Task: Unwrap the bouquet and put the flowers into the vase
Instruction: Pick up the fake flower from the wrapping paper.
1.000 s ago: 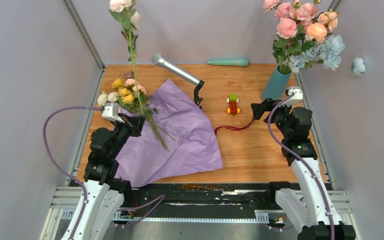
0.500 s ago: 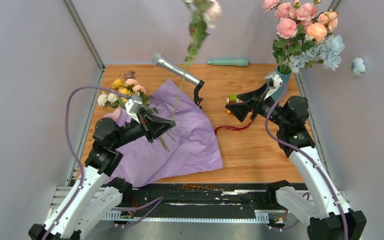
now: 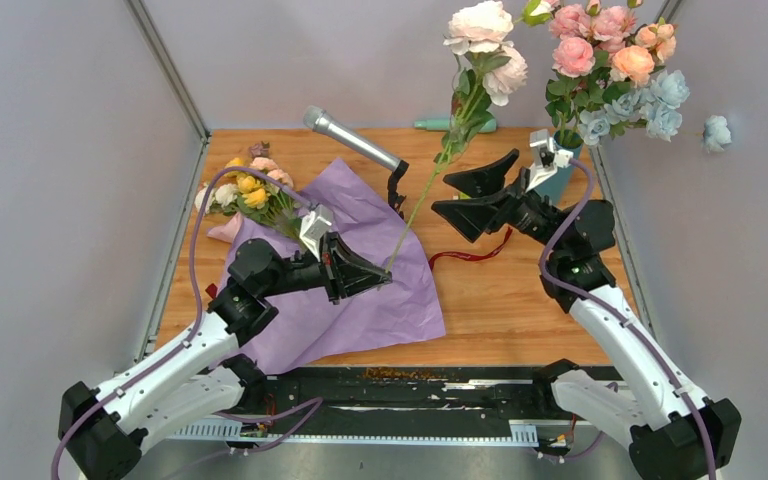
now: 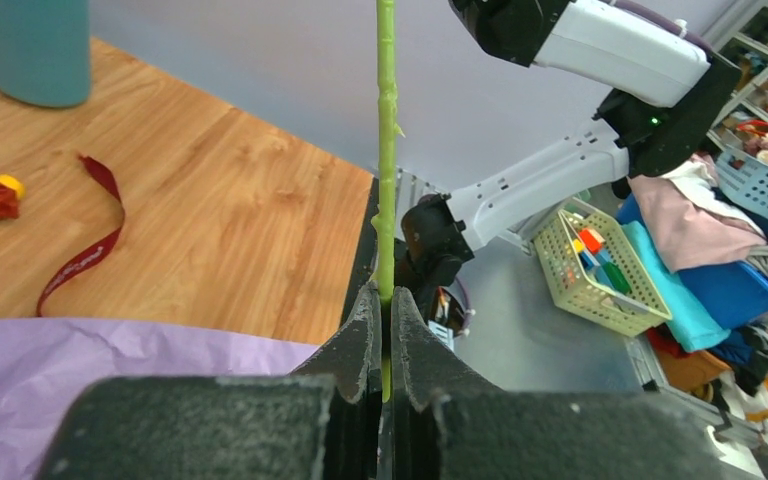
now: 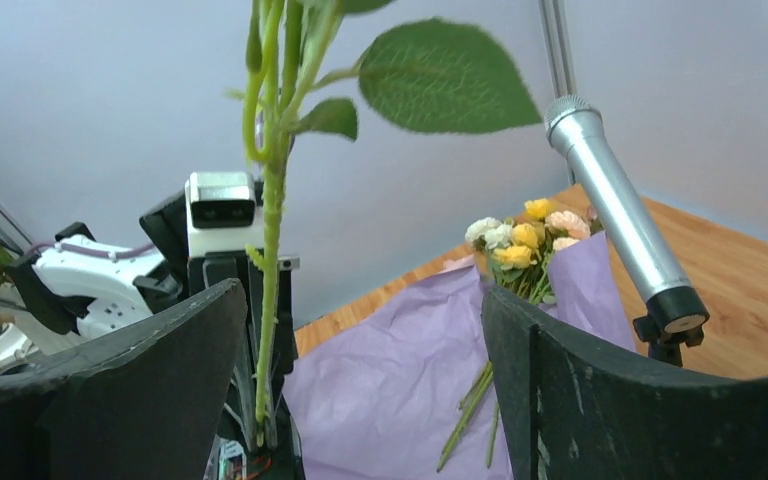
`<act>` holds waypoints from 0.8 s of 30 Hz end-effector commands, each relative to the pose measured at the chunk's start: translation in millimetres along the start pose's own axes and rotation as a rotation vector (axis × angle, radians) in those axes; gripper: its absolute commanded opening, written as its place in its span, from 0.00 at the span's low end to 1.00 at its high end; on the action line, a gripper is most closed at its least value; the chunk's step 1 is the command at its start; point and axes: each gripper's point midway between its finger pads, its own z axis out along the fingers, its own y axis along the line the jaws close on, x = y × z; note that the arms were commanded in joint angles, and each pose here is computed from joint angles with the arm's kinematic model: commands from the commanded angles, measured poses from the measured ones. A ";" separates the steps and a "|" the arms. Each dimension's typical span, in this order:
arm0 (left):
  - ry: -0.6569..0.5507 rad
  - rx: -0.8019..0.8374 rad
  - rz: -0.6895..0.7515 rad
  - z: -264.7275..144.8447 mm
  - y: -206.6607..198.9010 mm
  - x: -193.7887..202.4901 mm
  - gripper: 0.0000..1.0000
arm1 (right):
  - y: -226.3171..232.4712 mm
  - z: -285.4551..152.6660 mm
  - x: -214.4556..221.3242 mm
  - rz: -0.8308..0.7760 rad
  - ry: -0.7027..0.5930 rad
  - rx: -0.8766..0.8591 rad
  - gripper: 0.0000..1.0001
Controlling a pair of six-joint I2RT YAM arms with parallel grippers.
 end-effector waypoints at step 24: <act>0.102 0.089 0.031 -9.4 -20.8 34.1 0.00 | 23.5 -0.6 -56.2 0.046 -0.274 -0.056 0.56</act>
